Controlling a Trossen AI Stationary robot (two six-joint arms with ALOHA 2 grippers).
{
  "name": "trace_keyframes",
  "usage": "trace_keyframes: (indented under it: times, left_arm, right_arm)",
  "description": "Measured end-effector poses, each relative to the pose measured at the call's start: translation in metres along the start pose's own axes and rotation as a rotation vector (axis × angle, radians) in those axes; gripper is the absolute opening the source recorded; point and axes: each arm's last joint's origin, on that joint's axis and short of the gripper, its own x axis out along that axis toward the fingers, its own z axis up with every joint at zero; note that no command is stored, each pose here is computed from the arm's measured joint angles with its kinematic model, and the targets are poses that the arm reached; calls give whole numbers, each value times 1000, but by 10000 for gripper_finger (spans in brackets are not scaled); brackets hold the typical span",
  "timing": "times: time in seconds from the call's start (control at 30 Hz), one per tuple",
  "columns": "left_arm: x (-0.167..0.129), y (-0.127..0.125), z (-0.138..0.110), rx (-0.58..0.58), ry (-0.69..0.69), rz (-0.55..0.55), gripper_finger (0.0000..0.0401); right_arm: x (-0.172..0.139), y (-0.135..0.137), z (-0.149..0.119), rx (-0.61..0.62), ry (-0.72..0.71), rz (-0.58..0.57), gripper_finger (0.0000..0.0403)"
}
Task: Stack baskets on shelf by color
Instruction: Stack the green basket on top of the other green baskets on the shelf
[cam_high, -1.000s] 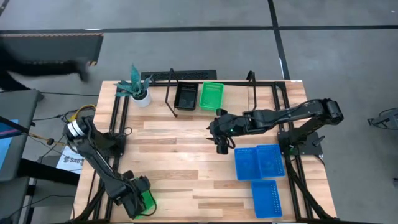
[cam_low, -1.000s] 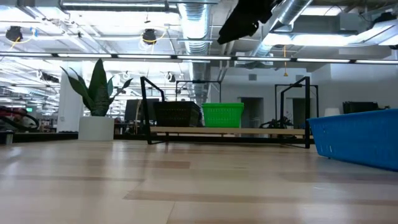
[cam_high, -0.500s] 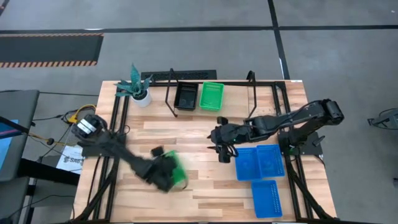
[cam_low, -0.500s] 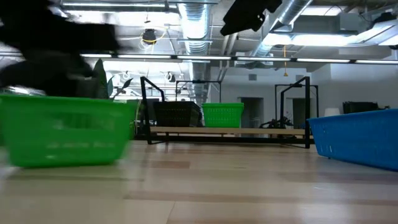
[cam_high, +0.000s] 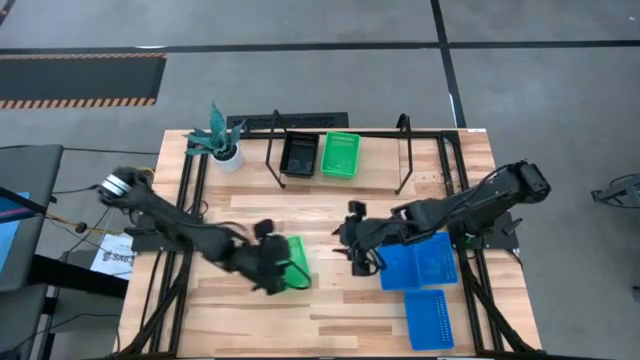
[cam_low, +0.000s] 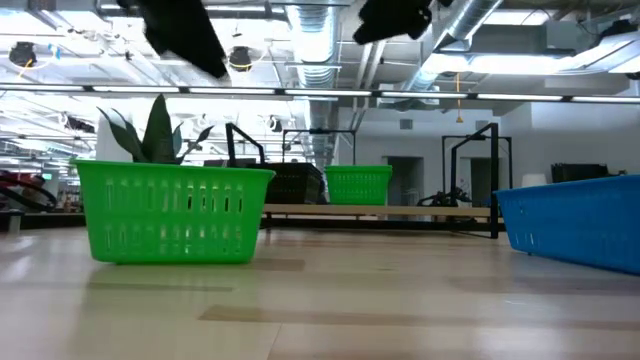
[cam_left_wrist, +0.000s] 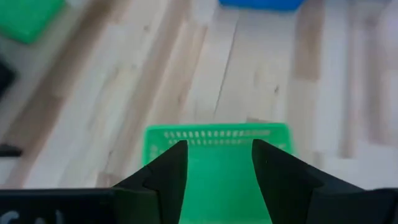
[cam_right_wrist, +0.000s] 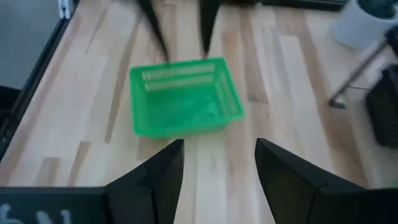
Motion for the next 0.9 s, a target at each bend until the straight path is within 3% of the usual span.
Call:
trace_keyframes:
  times: [0.2, 0.37, 0.63, 0.9]
  left_arm:
    - [-87, 12, -8, -178, -244, -67, 169]
    - [-130, 19, -18, -229, -421, -80, 169]
    - [-144, 22, -24, -244, -462, -108, 169]
    - [-144, 20, -25, -237, -444, -132, 169]
  right_arm:
    - [52, 28, -6, -93, -64, 39, 218]
    - [95, 54, -3, -185, -83, 68, 218]
    - [147, 80, 4, -233, -63, 131, 218]
    - [175, 85, -12, -250, 80, 127, 218]
